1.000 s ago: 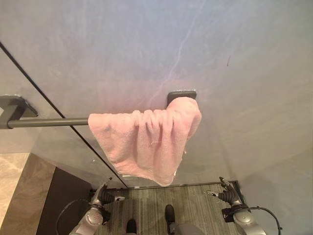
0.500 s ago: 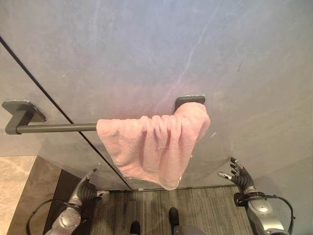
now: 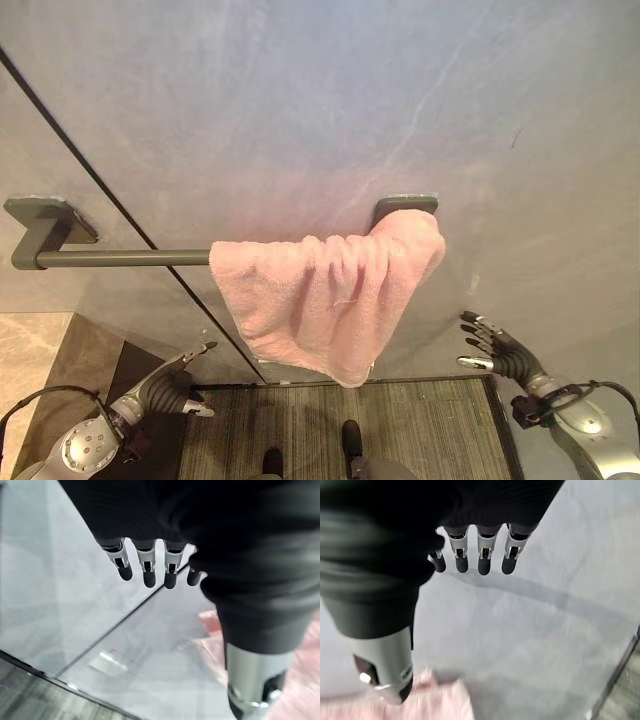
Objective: Put brush and paste in cup on sink, flatten towel.
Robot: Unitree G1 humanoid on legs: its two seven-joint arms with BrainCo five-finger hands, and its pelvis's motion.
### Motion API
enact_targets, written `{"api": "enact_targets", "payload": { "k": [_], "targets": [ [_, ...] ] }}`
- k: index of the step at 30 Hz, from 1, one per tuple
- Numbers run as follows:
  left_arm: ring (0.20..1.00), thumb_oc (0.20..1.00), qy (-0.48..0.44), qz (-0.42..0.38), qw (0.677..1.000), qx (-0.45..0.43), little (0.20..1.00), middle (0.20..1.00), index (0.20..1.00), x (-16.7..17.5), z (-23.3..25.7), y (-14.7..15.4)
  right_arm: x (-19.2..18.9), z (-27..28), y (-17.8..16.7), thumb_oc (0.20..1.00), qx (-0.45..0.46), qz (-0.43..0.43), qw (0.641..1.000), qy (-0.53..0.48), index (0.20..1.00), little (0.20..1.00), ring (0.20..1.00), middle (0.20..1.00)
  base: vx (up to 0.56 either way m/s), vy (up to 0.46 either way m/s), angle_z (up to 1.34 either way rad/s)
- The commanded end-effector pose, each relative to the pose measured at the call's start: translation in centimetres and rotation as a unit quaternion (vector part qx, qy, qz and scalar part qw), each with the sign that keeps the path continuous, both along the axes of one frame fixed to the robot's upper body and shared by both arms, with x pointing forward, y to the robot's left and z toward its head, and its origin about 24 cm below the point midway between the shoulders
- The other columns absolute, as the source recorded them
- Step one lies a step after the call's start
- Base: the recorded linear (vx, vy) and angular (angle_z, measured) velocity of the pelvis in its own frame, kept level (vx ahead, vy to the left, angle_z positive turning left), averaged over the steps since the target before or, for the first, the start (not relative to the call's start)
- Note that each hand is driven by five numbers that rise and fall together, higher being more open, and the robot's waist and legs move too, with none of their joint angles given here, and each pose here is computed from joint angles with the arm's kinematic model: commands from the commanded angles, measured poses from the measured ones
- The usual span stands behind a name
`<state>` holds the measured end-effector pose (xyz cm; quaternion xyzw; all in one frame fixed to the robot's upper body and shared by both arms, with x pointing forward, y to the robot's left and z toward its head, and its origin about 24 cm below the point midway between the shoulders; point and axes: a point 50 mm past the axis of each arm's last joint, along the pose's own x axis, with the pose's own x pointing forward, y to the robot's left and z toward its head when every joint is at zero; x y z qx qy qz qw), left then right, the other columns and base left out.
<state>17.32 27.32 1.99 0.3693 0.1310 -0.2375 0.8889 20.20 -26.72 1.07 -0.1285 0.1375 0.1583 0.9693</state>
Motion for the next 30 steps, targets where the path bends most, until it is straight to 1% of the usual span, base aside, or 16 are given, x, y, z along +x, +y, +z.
{"api": "enact_targets", "payload": {
  "k": [1,2,3,4,5,12,19,21,30],
  "targets": [
    [1.0,1.0,-0.05,-0.02,0.998,-0.035,1.0,1.0,1.0,1.7,1.6,-1.0,2.2,2.3,2.6,1.0,0.026,0.06,0.996,-0.056,1.0,1.0,1.0,1.0,0.0,0.0,0.0],
    [1.0,1.0,-0.05,-0.023,0.998,-0.039,1.0,1.0,1.0,1.9,1.3,-1.4,2.6,2.2,3.5,1.0,0.03,0.075,0.995,-0.057,1.0,1.0,1.0,1.0,0.0,0.0,0.0],
    [1.0,1.0,-0.05,-0.022,0.998,-0.039,1.0,1.0,1.0,1.9,1.3,-1.4,2.6,2.2,3.6,1.0,0.029,0.075,0.995,-0.058,1.0,1.0,1.0,1.0,0.0,0.037,0.0],
    [1.0,1.0,-0.063,-0.026,0.997,-0.046,1.0,1.0,1.0,2.4,1.3,-2.1,3.2,2.1,5.6,1.0,0.041,0.099,0.992,-0.063,1.0,1.0,1.0,1.0,0.0,0.0,0.0],
    [1.0,1.0,-0.063,-0.025,0.997,-0.045,1.0,1.0,1.0,2.4,1.3,-2.1,3.2,2.1,5.6,1.0,0.041,0.1,0.992,-0.063,1.0,1.0,1.0,1.0,-0.01,0.036,-0.04],
    [1.0,1.0,-0.1,0.005,0.993,-0.06,1.0,1.0,1.0,3.7,0.7,-3.3,4.6,2.1,9.7,1.0,0.044,0.127,0.986,-0.094,1.0,1.0,1.0,1.0,-0.01,0.023,-0.09],
    [1.0,1.0,-0.13,0.027,0.987,-0.09,1.0,1.0,1.0,4.9,0.5,-4.9,5.0,2.4,10.7,1.0,0.046,0.1,0.986,-0.122,1.0,1.0,1.0,1.0,-0.01,0.009,-0.08],
    [1.0,1.0,-0.139,0.03,0.984,-0.106,1.0,1.0,1.0,5.3,0.5,-5.8,5.0,2.2,11.4,1.0,0.057,0.089,0.986,-0.126,1.0,1.0,1.0,1.0,0.0,-0.003,-0.11],
    [1.0,1.0,-0.138,0.053,0.982,-0.119,1.0,1.0,1.0,5.6,-0.3,-6.6,5.2,2.2,13.4,1.0,0.071,0.096,0.984,-0.129,1.0,1.0,1.0,1.0,0.0,-0.001,-0.01]
  ]
}}
